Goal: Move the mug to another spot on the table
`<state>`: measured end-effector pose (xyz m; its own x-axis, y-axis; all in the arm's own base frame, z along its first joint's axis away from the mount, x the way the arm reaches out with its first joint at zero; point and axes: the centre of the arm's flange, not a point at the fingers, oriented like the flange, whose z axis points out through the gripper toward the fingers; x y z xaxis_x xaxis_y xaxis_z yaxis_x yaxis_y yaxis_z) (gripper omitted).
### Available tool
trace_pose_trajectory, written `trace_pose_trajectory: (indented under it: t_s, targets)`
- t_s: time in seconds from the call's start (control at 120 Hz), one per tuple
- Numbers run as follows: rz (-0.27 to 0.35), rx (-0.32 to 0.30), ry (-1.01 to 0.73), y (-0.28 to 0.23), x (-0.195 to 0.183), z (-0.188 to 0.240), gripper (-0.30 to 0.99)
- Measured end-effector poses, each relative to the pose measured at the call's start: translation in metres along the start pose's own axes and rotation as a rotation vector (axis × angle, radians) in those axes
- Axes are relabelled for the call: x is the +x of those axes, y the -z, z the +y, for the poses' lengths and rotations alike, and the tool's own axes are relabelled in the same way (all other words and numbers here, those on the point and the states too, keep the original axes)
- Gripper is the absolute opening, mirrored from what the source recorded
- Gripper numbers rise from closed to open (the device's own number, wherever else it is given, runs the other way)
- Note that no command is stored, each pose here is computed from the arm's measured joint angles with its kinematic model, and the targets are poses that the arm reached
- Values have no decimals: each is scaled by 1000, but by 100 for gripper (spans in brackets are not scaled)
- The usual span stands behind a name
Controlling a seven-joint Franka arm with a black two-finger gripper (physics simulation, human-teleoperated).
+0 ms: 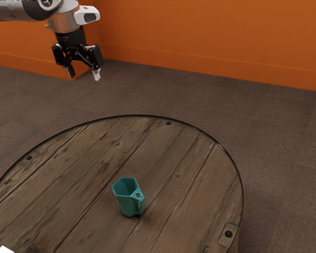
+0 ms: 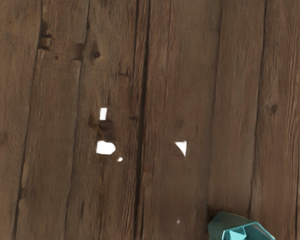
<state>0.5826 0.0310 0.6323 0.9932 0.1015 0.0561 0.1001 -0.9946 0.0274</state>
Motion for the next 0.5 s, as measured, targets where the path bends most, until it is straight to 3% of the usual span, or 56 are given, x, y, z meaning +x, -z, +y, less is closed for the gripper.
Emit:
trace_pose_trajectory:
  t_s: [0.175, 0.308, 0.417, 0.5]
  targets:
    - [7, -8, 15, 1, 0, 3, 67]
    - [1, -42, 188, 8, -21, 9, 67]
    - [-63, -56, 359, -23, -43, 26, 67]
    - [-122, -42, 415, -63, -54, 71, 67]
